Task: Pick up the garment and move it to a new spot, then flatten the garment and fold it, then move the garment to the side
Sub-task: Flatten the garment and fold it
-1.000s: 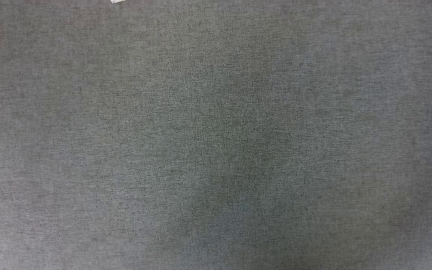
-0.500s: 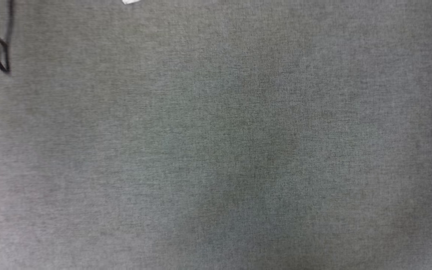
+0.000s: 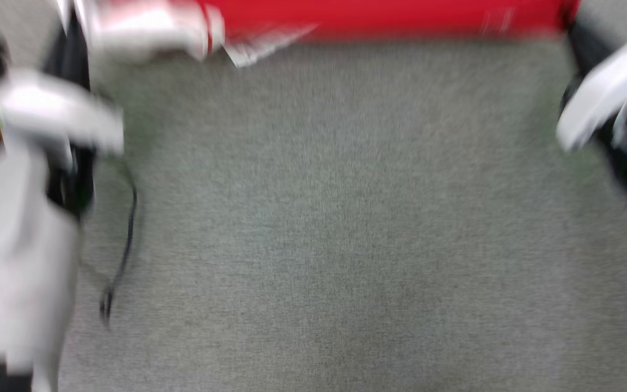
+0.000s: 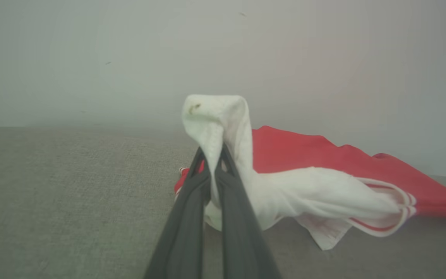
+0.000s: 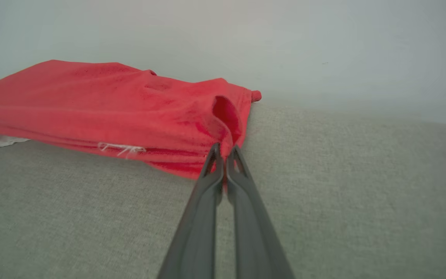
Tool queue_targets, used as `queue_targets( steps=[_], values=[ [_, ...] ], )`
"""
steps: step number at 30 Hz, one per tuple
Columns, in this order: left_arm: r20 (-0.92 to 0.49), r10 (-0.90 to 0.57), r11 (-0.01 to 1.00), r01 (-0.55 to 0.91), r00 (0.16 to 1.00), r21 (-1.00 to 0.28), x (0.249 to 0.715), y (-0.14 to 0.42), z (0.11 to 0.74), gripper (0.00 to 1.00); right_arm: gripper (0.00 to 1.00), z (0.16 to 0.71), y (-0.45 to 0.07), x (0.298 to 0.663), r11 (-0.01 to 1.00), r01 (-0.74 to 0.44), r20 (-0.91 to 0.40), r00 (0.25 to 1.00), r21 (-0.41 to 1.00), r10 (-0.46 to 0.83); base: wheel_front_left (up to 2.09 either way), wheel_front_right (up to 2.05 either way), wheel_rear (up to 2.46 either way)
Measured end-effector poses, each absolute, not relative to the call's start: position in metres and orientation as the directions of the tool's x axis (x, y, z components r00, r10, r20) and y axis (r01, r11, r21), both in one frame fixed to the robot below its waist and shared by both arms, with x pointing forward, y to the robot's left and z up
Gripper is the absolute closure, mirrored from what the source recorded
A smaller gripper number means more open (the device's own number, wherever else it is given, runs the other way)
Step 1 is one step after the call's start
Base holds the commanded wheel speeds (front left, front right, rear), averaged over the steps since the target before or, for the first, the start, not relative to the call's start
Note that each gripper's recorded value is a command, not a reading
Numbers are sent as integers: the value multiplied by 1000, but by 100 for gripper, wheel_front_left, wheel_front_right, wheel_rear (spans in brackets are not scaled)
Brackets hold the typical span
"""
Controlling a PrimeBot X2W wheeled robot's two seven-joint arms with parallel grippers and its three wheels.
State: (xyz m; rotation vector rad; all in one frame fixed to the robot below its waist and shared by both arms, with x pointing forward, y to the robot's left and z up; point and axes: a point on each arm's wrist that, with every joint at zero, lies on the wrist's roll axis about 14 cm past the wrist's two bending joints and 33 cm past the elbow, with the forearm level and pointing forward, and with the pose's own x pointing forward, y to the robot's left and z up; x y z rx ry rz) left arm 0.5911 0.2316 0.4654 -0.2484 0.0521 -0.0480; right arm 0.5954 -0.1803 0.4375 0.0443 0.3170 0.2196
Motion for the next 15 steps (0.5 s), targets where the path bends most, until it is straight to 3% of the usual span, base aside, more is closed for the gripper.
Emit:
queue_targets(
  steps=[5,15],
  values=[
    [-143,-26,975,-7,989,-221,518,241,437,100,100,429,-177,540,970,-212,-358,902,117,241,0,0,0],
    [-194,11,963,-63,981,-264,415,236,430,100,100,423,-202,437,976,-152,-406,891,159,205,0,0,0]
  ],
)
